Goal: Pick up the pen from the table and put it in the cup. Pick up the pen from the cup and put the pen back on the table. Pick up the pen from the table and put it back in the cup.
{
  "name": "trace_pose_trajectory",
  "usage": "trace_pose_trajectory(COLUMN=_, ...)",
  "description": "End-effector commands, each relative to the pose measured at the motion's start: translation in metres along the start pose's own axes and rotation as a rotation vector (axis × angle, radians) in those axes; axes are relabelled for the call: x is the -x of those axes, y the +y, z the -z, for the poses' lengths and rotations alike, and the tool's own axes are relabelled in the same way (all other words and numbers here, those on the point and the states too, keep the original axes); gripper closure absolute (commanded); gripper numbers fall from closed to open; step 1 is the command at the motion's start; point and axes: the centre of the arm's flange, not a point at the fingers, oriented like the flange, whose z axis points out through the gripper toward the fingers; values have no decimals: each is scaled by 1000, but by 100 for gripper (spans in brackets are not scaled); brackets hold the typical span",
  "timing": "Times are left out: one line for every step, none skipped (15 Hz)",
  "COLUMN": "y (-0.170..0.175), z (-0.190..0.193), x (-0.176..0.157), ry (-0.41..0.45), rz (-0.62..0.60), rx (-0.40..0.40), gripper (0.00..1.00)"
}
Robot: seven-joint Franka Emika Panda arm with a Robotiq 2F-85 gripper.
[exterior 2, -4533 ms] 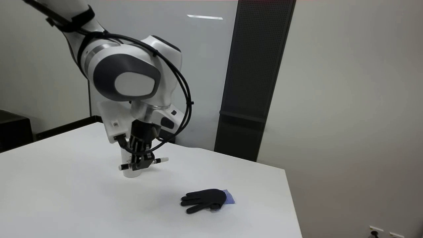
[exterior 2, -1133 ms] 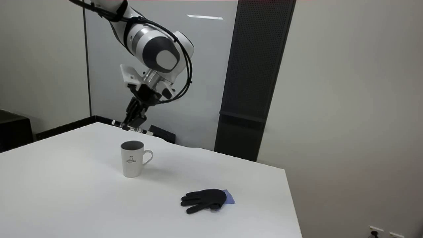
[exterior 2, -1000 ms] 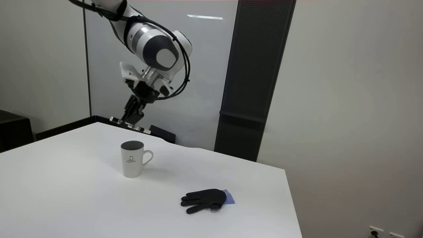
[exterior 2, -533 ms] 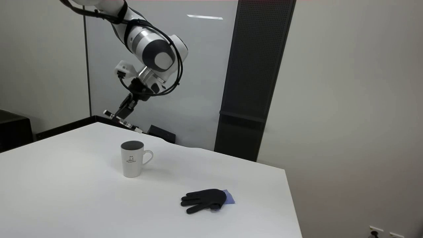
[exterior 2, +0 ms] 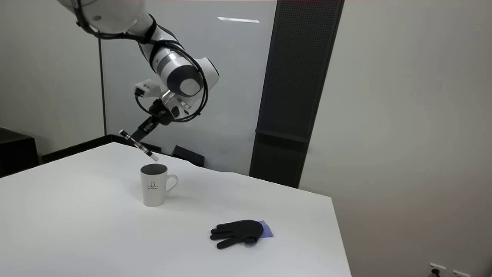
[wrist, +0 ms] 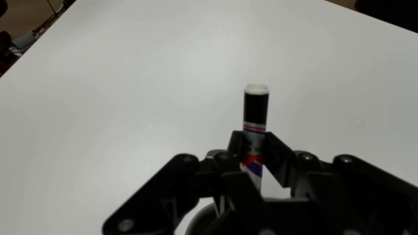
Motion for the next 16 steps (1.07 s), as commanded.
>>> trace_pose_trajectory(y=-23, z=3, x=-11, ry=-51, rz=-60, rx=-32, gripper=92)
trace_pose_trajectory(y=-23, z=2, x=-14, ry=-61, rz=-68, rx=-39, gripper=92)
trace_pose_trajectory(y=-23, z=2, x=-19, ry=-72, rz=-80, rx=-48, gripper=92)
trace_pose_trajectory(y=-23, z=1, x=-23, ry=-80, rz=-93, rx=-52, gripper=92)
trace_pose_trajectory(y=-22, z=0, x=-29, ry=-89, rz=-107, rx=-58, gripper=92)
trace_pose_trajectory(y=-20, z=0, x=-34, ry=-95, rz=-119, rx=-64, gripper=92)
trace_pose_trajectory(y=-19, z=0, x=-39, ry=-104, rz=-132, rx=-72, gripper=92)
trace_pose_trajectory(y=-16, z=0, x=-45, ry=-113, rz=-148, rx=-79, gripper=92)
trace_pose_trajectory(y=-14, z=-1, x=-50, ry=-125, rz=-161, rx=-86, gripper=92)
trace_pose_trajectory(y=-10, z=-3, x=-55, ry=-133, rz=-176, rx=-89, gripper=92)
trace_pose_trajectory(y=-7, z=-6, x=-60, ry=-142, rz=-191, rx=-91, gripper=92)
trace_pose_trajectory(y=-5, z=-8, x=-65, ry=-147, rz=-205, rx=-92, gripper=92)
trace_pose_trajectory(y=-1, z=-11, x=-69, ry=-153, rz=-219, rx=-93, gripper=92)
trace_pose_trajectory(y=1, z=-14, x=-73, ry=-154, rz=-226, rx=-93, gripper=92)
trace_pose_trajectory(y=3, z=-17, x=-78, ry=-155, rz=-232, rx=-93, gripper=92)
trace_pose_trajectory(y=4, z=-20, x=-82, ry=-157, rz=-238, rx=-93, gripper=92)
